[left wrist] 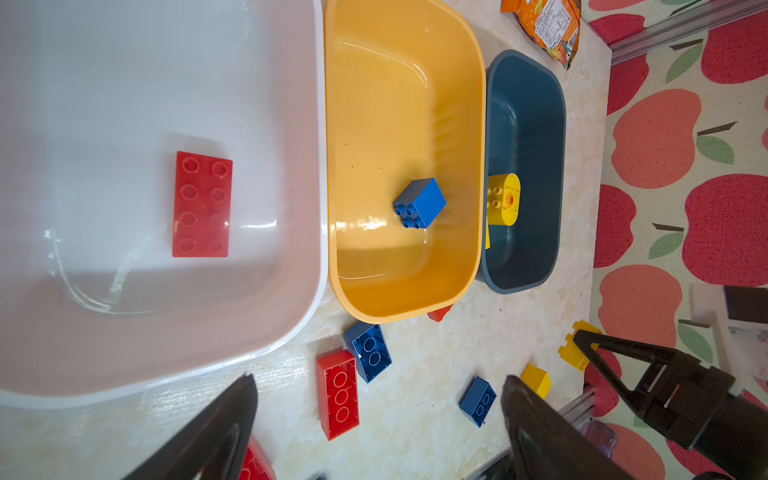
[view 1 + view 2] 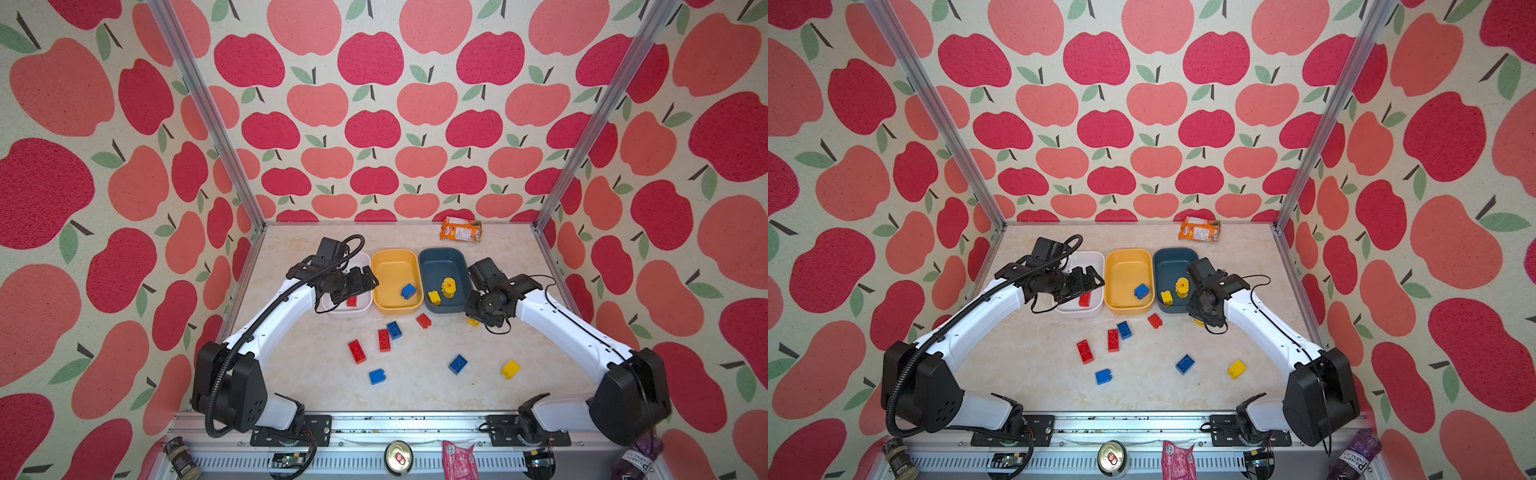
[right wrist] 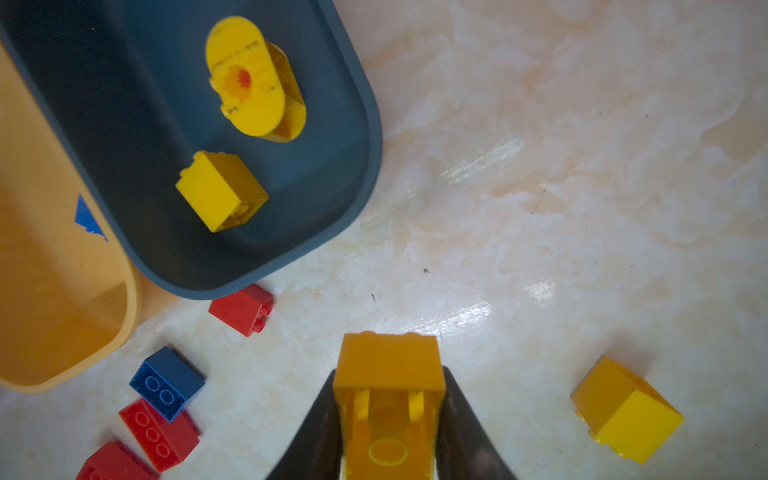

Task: Sort the legos into containers by color
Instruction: 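Carry the yellow brick into the teal tray and release it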

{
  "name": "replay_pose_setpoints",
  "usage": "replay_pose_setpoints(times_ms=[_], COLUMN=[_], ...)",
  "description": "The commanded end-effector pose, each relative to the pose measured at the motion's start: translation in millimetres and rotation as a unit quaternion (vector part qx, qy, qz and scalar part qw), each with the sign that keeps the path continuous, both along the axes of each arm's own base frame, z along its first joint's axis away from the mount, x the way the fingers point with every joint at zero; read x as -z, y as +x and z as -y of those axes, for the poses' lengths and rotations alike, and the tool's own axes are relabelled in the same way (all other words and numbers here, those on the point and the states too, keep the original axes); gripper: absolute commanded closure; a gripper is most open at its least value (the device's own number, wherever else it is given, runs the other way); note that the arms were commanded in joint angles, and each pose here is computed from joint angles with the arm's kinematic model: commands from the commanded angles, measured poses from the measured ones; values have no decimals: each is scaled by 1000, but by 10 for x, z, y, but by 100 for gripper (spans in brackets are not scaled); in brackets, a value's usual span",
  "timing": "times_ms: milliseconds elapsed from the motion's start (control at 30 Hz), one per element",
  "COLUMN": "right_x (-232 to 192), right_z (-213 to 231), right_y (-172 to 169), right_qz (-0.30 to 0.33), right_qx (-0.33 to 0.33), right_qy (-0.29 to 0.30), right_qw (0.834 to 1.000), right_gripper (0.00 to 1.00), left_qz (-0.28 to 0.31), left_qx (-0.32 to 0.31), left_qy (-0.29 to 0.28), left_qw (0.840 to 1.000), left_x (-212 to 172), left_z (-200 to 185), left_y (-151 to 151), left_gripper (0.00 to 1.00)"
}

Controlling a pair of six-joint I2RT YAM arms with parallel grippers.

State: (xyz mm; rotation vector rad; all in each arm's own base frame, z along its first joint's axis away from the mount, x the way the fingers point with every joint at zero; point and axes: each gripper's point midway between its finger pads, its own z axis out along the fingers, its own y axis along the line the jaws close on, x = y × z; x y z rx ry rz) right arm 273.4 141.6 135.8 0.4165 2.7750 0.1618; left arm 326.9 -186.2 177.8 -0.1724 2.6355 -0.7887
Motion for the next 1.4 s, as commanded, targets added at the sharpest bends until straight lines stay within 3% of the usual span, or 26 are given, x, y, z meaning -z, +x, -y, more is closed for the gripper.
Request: replay_pose_setpoints(times_ms=[0, 233, 467, 1033, 1367], right_x=[-105, -163, 92, 555, 628], right_z=[29, -154, -233, -123, -126], right_y=[158, 644, 947, 1098, 1052], right_qz=[1, 4, -24, -67, -75], right_qx=[-61, -124, -162, -182, -185], right_qy=[-61, -92, -120, -157, -151], right_qw=[996, 988, 979, 968, 968], right_gripper=[71, 71, 71, 71, 60], left_qz=[6, 6, 7, 9, 10], left_qx=[-11, -25, -39, -64, -66], left_qy=[-8, -8, -3, 1, 2], left_qw=[1000, 1000, 999, 998, 998], left_x=[-46, -46, -53, -54, -70], left_z=[-43, -126, -222, -318, -310], left_y=[-38, -109, -175, -226, -185], left_gripper=[6, 5, 5, 4, 3])
